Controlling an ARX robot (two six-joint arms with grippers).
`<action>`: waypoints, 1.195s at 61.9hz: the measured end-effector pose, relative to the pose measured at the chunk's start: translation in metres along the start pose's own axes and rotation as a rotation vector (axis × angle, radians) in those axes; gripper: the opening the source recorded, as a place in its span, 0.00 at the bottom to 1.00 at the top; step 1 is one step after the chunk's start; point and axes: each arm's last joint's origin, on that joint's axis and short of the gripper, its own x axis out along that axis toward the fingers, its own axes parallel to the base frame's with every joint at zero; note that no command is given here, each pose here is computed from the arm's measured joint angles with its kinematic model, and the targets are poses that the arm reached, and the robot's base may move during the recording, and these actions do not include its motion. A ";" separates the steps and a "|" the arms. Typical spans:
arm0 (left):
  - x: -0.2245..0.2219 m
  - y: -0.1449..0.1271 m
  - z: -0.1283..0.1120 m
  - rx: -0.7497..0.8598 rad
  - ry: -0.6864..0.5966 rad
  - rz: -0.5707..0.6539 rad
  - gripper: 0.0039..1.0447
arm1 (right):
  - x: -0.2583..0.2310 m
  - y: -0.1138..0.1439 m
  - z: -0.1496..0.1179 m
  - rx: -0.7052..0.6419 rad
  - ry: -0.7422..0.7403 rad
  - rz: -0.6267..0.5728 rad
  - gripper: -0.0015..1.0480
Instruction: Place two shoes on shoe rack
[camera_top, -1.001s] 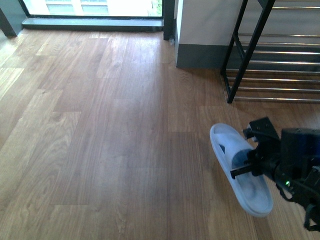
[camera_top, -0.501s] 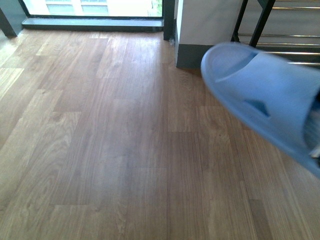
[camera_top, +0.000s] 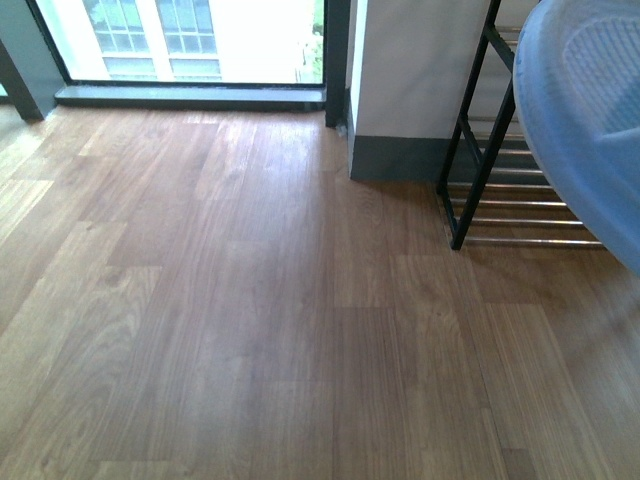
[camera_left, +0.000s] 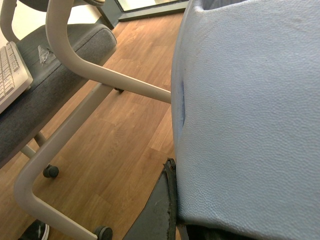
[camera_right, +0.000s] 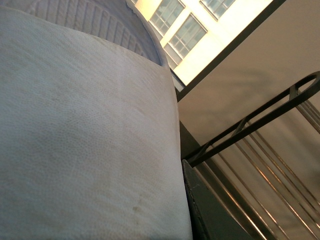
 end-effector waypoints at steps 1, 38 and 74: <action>0.000 0.000 0.000 0.000 0.000 0.000 0.01 | 0.000 0.000 0.000 0.000 -0.001 -0.001 0.01; 0.000 0.000 0.000 0.000 0.000 0.000 0.01 | 0.000 0.000 0.000 0.000 -0.002 0.000 0.01; 0.000 0.000 0.000 0.001 -0.001 -0.002 0.01 | 0.000 0.001 -0.001 0.001 0.001 0.002 0.01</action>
